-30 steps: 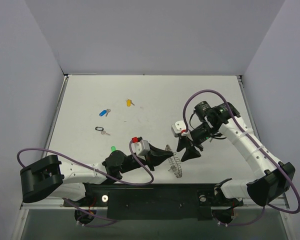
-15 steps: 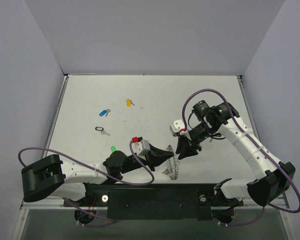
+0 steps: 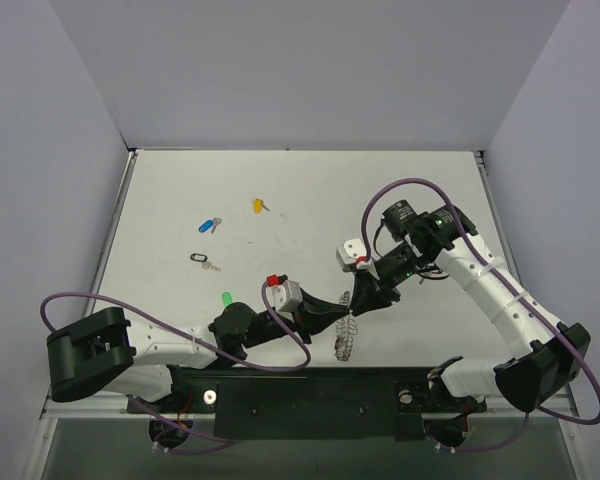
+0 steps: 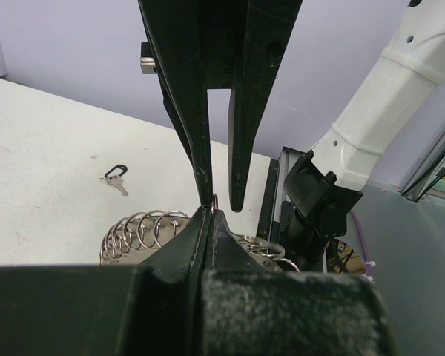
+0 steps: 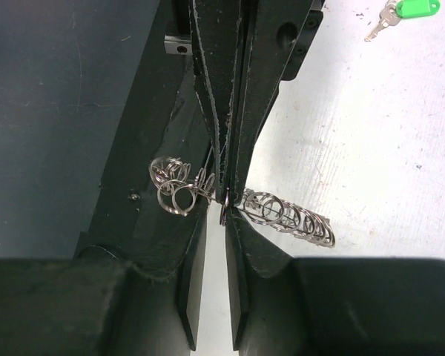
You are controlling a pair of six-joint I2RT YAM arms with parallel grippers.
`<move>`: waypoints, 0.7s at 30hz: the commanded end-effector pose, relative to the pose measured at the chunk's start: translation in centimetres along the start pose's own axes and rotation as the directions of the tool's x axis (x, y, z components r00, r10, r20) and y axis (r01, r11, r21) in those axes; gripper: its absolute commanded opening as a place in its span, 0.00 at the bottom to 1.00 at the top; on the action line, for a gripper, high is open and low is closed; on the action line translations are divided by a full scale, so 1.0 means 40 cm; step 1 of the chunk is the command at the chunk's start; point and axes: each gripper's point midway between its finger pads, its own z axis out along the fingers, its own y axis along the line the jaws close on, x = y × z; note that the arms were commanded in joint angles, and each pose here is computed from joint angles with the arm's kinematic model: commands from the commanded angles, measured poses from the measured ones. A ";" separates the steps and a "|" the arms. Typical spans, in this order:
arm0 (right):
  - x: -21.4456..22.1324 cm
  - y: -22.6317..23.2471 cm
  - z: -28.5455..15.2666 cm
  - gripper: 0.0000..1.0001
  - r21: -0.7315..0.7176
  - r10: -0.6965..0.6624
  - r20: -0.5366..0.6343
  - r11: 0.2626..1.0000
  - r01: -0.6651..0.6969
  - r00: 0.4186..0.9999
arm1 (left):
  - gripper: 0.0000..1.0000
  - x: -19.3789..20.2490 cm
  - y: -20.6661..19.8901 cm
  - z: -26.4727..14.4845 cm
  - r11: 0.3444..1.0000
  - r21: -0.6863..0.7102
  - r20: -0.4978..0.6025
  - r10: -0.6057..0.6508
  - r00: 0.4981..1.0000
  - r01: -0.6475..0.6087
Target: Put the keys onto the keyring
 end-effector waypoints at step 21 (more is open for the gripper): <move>-0.010 -0.011 -0.005 0.00 0.066 0.124 -0.016 0.990 -0.123 0.992 | 0.00 -0.082 -0.017 0.025 1.000 0.004 0.087 -0.019 0.996 0.019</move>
